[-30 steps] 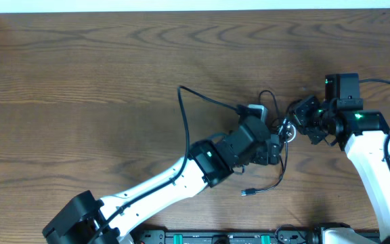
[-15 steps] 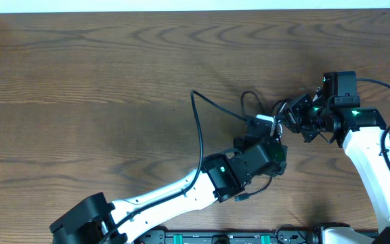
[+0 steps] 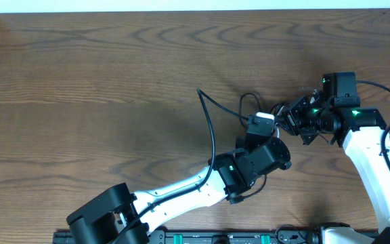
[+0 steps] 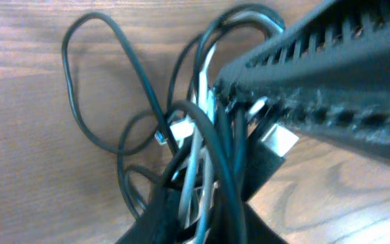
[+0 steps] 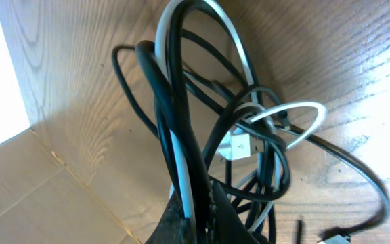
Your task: Untangle cables
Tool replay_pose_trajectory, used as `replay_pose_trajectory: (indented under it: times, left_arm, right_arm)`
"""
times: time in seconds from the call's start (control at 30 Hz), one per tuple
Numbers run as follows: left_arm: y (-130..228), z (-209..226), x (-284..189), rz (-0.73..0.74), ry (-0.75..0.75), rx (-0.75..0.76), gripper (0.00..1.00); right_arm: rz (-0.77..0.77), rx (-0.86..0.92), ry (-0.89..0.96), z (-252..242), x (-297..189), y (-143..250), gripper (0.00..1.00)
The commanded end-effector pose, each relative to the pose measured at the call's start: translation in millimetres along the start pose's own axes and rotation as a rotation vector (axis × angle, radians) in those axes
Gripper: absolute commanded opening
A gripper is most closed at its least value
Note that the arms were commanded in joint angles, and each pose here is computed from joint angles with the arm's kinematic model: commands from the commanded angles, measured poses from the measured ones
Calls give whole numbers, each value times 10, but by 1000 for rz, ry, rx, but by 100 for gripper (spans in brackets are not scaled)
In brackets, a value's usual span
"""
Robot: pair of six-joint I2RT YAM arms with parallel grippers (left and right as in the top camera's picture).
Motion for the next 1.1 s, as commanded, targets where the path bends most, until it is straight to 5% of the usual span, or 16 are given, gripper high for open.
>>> replay_pose_trajectory:
  times: [0.0,0.27,0.5,0.57,0.73,1.07]
  left_arm:
    - [-118,-50,-17,-91,-7,-21,8]
    - [-291,64,-264,-55,-25,-36,8]
    - [-868,530,-627,-144,-118,-252,8]
    - [-1053,716,-643,-119,-101,-318,8]
    - [-993,779,-458,17,-64,-340,8]
    - [-810,884,-134,91,-154,-332,8]
  right_arm:
    - [-2,-49,-5,40,-48,-11,1]
    - [-56,-210,53,2,-50,-53,1]
    - [-78,-411,172,-101,-62,-64,1]
    - [49,-641,-19,14,-50,48,1]
    - [172,-860,-421,257,-122,204,1]
    - [-8,-1030,-793,271,-756,59,1]
Point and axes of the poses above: each gripper's point midway between its finger pads, its own x axis out along the fingers, its own z axis along the line the jaws close on, y = z × x, the point moved 10 cm from there along -x, back along the fingers, and after that the axes turned 10 degrees about -x, right-handed, at the moved point
